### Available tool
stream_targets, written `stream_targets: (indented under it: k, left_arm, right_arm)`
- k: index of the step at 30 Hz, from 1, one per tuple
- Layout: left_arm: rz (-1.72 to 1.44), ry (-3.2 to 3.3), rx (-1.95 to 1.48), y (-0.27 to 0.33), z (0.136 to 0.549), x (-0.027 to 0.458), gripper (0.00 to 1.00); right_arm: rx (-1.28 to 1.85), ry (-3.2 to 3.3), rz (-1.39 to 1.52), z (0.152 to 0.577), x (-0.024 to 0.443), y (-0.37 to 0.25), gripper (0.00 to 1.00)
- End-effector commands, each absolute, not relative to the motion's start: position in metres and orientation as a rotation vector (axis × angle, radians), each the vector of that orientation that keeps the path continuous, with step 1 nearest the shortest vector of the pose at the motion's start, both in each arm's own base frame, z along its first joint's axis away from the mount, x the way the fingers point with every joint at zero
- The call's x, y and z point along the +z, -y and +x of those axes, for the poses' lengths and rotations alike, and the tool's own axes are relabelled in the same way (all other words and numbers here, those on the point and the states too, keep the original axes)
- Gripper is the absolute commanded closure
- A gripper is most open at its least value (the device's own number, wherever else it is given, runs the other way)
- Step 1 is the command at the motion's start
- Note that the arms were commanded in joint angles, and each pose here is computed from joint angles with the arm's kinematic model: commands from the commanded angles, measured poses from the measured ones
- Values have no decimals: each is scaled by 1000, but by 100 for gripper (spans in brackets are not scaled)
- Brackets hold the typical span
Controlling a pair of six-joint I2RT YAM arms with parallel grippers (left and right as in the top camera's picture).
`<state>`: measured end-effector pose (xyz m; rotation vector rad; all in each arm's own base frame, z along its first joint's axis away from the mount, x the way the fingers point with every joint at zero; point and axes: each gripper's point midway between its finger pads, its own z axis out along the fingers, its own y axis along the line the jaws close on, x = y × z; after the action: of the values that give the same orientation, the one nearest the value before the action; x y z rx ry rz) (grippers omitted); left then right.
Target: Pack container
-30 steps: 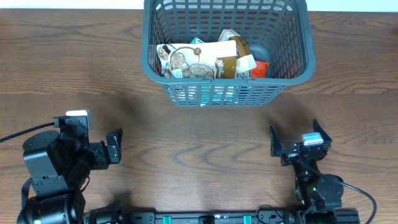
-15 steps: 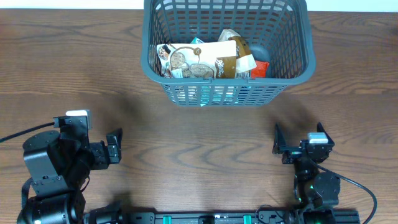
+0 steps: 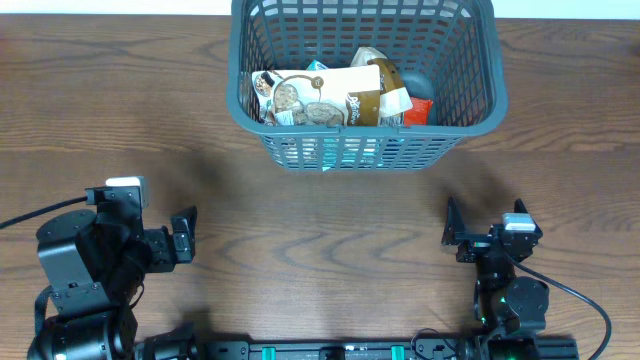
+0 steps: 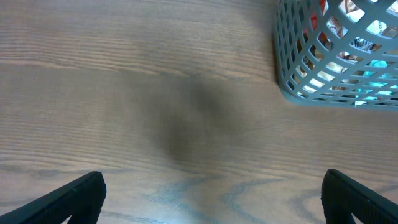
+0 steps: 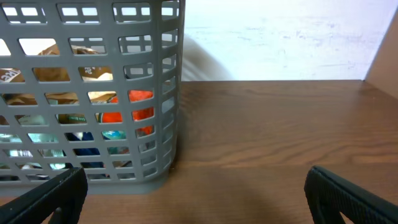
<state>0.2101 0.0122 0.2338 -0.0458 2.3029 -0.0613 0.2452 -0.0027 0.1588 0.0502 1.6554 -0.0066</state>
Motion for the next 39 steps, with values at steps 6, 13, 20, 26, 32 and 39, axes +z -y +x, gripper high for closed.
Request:
stream_targets:
  k: [6,13,20,26,32,39]
  left_arm:
    - [-44,-2306,-80,-10,210,233,1]
    - [-44,-2306,-80,-10,210,233,1]
    - [-44,-2306,-80,-10,210,233,1]
    - [-37,-2285,-77,-8,208,237,1]
    - [103,-2146,-78,12,192,259,2]
    - [208,-1888,-102,30,195,273,1]
  right_arm:
    - [6,-1650,69,245,158,4,1]
    - [6,-1650,69,245,158,4,1]
    - [6,-1650,69,245,158,4,1]
    - [6,-1650,69,245,158,4,1]
    - [6,-1650,69,245,158,4,1]
    - [6,-1650,69,245,158,4,1]
